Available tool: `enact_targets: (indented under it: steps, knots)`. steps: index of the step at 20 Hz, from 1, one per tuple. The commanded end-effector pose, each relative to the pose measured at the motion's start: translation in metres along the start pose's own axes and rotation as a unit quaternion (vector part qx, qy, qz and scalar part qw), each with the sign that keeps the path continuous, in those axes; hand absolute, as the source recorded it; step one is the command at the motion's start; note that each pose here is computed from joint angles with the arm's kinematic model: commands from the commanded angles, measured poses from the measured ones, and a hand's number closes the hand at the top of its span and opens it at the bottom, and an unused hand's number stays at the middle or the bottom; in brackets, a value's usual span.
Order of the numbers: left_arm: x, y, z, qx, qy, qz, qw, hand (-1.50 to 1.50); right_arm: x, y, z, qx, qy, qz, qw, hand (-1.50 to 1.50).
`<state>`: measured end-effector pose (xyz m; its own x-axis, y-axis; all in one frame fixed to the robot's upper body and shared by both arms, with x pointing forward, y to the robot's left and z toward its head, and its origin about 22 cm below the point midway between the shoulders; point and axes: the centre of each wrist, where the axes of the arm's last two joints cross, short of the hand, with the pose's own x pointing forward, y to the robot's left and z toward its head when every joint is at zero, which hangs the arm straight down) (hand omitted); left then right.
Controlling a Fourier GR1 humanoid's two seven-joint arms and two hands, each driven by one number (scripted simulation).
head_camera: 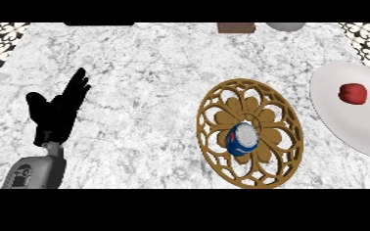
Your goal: Pick the bell pepper from the placemat and place it in the plate
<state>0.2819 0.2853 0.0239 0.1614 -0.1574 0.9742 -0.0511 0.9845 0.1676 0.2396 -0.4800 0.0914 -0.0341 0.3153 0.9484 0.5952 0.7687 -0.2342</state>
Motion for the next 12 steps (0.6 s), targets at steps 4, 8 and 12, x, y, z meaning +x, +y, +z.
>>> enact_targets:
  steps: [4, 8, 12]
  knots:
    - [-0.004, 0.009, 0.008, -0.005, 0.001, 0.003, 1.0000, 0.00, -0.023, -0.017, 0.016, -0.004, 0.000, -0.004, 1.000, -1.50]
    - [0.005, 0.016, -0.006, 0.004, 0.006, -0.001, 1.0000, 0.00, -0.009, -0.053, 0.013, -0.012, -0.009, 0.010, 1.000, -1.50]
    - [-0.002, -0.004, 0.011, 0.006, -0.002, 0.000, 1.0000, 0.00, -0.052, -0.083, 0.038, -0.018, 0.002, 0.021, 1.000, -1.50]
